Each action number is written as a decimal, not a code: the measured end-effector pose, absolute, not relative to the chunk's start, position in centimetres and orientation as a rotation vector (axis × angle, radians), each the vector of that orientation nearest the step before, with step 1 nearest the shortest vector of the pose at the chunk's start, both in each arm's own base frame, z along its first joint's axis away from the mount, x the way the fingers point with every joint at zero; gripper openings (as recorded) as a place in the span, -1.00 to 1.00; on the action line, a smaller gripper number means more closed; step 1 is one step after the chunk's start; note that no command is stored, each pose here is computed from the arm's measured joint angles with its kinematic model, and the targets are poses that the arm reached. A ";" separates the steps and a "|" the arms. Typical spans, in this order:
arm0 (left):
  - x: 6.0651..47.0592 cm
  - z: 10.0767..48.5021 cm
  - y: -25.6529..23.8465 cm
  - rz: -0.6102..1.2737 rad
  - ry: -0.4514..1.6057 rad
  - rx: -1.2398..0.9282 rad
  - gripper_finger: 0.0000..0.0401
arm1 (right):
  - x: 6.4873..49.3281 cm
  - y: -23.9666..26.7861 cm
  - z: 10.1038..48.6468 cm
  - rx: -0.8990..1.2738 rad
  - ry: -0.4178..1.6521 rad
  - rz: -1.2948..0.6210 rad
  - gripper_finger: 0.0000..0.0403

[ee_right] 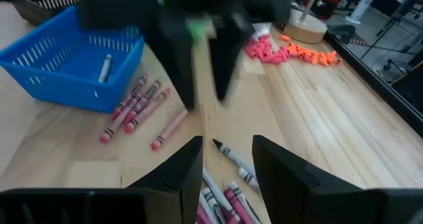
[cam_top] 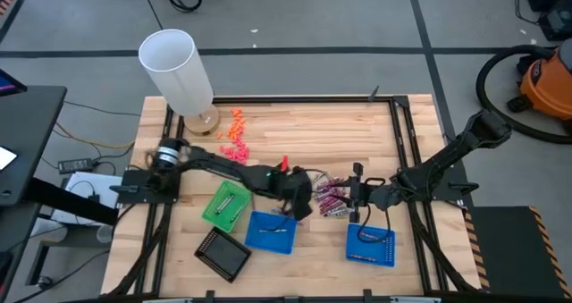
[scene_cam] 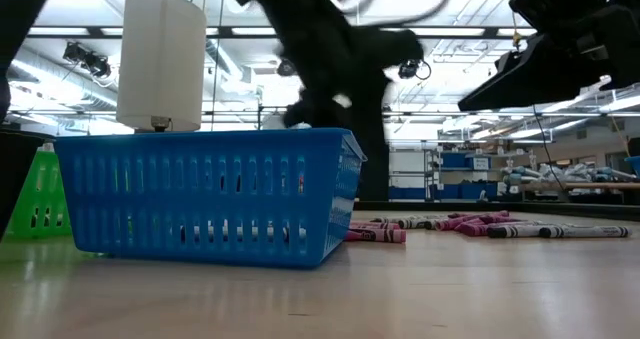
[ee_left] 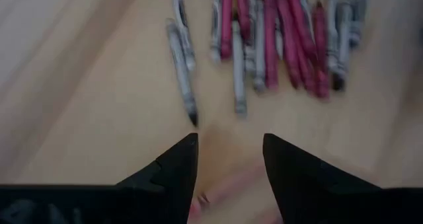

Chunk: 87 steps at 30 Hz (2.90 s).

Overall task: Sort crayons
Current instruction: Put the black crayon into the green basket

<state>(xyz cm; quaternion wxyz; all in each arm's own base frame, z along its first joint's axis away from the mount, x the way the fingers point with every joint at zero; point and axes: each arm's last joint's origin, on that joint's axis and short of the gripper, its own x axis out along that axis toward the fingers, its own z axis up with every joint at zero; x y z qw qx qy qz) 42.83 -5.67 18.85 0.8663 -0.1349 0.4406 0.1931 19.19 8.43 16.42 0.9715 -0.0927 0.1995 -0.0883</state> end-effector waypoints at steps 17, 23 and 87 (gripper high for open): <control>44.6 17.4 -2.4 0.442 0.854 -0.233 -0.10 | 19.2 8.5 16.1 -0.183 0.422 -0.180 -0.29; 45.0 16.8 -2.2 0.453 0.843 -0.215 -0.10 | 19.2 8.5 16.1 -0.187 0.418 -0.178 -0.29; 33.1 23.4 -13.9 0.659 1.158 -0.271 -0.92 | 19.0 8.9 15.9 -0.137 0.437 -0.141 -0.29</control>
